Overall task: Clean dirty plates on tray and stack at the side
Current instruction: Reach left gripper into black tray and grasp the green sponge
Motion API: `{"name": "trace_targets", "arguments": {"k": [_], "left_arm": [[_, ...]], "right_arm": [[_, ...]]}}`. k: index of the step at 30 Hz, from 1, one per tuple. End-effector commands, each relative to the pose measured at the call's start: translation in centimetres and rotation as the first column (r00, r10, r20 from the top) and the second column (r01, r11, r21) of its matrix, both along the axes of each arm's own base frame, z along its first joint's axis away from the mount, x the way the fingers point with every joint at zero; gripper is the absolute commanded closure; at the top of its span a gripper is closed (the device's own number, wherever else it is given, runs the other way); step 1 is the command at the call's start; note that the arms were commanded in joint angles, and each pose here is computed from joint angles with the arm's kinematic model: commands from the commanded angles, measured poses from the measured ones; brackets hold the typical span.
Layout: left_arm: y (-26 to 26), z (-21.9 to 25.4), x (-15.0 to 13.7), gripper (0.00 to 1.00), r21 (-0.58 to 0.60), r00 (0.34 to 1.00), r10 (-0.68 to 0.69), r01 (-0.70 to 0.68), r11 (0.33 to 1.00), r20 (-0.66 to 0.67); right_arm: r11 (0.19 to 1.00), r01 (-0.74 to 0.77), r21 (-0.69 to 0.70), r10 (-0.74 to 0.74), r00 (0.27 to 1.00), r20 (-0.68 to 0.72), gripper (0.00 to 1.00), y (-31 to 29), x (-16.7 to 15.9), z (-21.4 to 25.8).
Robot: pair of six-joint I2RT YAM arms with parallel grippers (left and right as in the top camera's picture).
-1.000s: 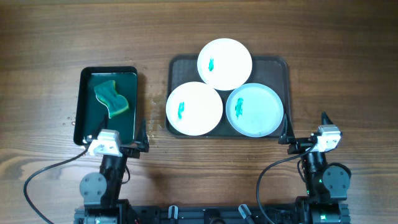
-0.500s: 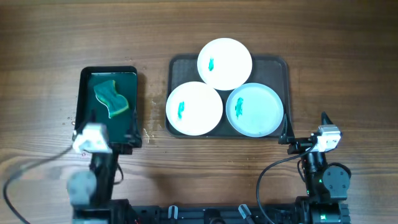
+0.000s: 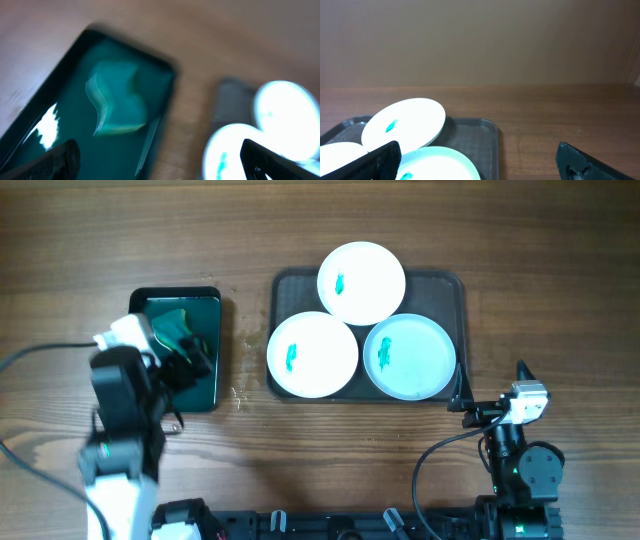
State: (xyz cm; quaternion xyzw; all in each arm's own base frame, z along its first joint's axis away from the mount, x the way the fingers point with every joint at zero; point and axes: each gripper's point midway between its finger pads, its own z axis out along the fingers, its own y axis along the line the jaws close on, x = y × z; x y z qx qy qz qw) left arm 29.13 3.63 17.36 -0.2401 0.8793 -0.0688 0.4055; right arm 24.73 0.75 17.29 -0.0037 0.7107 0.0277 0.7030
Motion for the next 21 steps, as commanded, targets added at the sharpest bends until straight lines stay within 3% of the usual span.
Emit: {"name": "trace_targets", "arguments": {"k": [1,8,14,21], "left_arm": [[3.3,-2.1,1.9,0.0,-0.05,0.981,0.16,-0.166,0.985,-0.108],[4.3,-9.0,4.2,0.0,-0.08,0.947,0.187,-0.215,0.973,-0.262],[5.2,-11.2,7.6,0.0,-0.074,0.958,0.196,-0.215,0.974,-0.209],[5.7,-13.1,9.4,0.01,-0.059,0.964,0.192,-0.206,0.977,-0.184]], "right_arm": [[1.0,0.01,0.011,-0.01,1.0,0.003,0.0,-0.1,0.0,0.1],[1.0,0.01,0.011,-0.01,1.0,0.003,0.0,-0.1,0.0,0.1],[1.0,0.01,0.011,-0.01,1.0,0.003,0.0,-0.1,0.0,0.1],[1.0,0.009,0.011,-0.009,1.0,0.003,0.0,-0.1,0.0,0.1]]}}
